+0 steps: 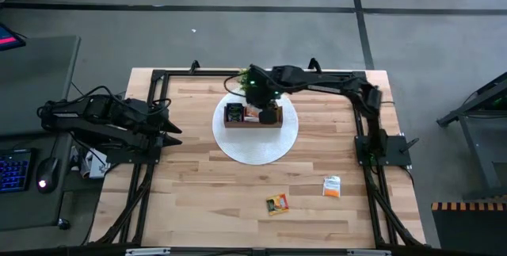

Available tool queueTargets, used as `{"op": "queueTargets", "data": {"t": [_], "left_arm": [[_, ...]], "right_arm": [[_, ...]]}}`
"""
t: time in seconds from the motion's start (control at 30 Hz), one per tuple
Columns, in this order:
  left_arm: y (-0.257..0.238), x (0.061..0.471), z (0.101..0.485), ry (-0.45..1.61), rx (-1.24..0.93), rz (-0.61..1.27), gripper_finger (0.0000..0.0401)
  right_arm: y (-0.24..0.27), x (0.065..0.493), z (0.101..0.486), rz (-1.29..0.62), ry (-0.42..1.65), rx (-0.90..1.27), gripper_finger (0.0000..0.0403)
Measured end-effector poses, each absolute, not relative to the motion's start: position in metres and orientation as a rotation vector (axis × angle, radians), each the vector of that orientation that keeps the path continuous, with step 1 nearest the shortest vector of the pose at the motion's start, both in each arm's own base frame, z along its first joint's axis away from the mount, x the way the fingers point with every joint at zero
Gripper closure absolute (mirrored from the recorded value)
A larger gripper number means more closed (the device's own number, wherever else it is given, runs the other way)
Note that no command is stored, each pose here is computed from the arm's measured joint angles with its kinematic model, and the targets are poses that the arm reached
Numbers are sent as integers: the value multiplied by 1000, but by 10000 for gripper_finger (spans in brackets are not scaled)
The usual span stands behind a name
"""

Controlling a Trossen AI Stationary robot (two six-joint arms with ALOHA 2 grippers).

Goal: Pick & Place Tea
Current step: Adjust the other white orange tea bag

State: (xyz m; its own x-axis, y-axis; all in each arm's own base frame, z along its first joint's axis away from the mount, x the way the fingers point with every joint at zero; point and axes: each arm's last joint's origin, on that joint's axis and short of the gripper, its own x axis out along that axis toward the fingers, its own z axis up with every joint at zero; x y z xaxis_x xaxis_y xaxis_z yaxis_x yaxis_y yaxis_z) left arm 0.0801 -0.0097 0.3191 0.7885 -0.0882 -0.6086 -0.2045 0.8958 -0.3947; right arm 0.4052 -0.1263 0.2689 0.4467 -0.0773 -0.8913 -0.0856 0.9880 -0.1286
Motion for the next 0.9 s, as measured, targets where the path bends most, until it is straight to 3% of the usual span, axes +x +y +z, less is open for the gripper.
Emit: {"op": "queueTargets", "data": {"t": [0.17,0.47,0.9], "left_arm": [[-10,80,319,665,-465,65,178],[-10,80,319,665,-465,65,178],[-10,80,319,665,-465,65,178]], "right_arm": [[-133,425,268,11,1204,-159,403],[-138,442,277,-10,1181,-252,403],[-137,439,238,75,1292,-346,403]]}}
